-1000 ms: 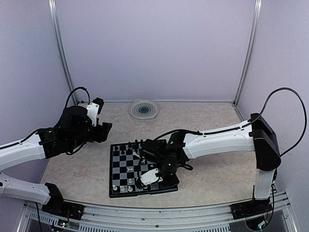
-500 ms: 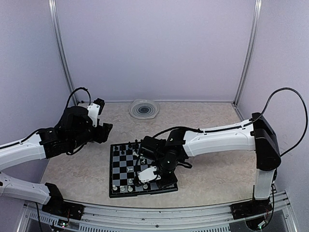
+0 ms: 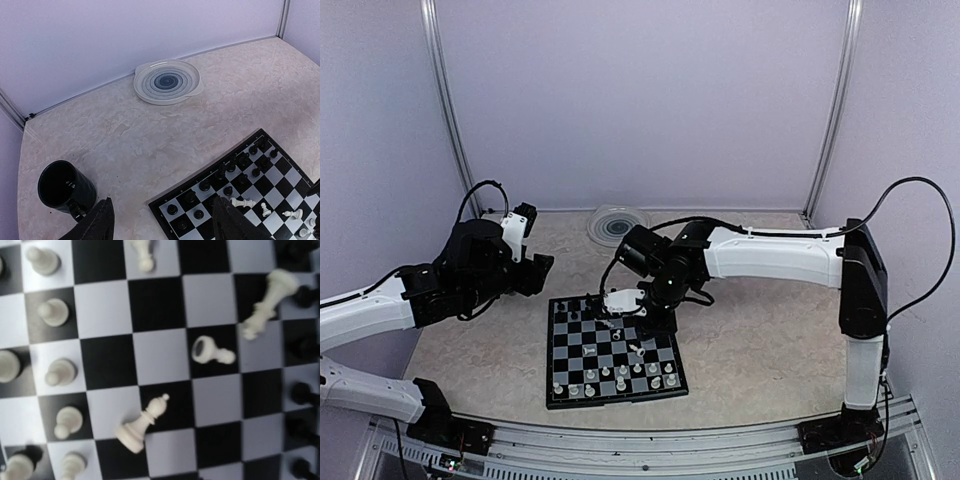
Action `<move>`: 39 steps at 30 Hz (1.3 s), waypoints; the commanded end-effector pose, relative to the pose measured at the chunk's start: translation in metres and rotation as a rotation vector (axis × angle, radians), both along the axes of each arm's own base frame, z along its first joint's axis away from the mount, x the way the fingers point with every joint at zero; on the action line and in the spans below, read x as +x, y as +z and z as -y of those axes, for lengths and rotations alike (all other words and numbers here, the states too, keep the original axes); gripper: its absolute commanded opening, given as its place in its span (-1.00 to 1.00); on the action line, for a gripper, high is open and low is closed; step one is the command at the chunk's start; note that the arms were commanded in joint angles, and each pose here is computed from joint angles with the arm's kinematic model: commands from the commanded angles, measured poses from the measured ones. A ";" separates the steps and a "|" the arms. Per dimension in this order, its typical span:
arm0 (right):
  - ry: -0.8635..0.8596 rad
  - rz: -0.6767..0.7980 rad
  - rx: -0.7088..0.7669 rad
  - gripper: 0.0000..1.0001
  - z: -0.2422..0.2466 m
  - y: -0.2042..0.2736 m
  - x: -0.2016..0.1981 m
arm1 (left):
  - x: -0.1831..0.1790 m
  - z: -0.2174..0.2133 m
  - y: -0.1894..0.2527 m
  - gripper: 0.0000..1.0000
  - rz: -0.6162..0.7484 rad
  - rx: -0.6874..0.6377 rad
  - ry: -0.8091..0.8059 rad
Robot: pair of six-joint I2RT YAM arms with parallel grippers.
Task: Set up the chess pieces on the board
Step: Pick up the bishop from the chessboard.
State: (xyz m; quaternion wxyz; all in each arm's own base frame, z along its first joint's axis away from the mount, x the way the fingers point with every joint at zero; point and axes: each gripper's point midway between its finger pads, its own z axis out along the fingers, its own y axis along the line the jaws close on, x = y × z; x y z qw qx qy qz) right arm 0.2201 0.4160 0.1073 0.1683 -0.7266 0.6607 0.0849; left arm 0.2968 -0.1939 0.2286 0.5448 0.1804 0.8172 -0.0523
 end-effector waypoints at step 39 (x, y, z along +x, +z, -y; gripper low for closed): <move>-0.128 -0.123 -0.147 -0.10 0.000 -0.071 0.005 | 0.004 0.013 -0.006 0.33 -0.047 0.018 -0.035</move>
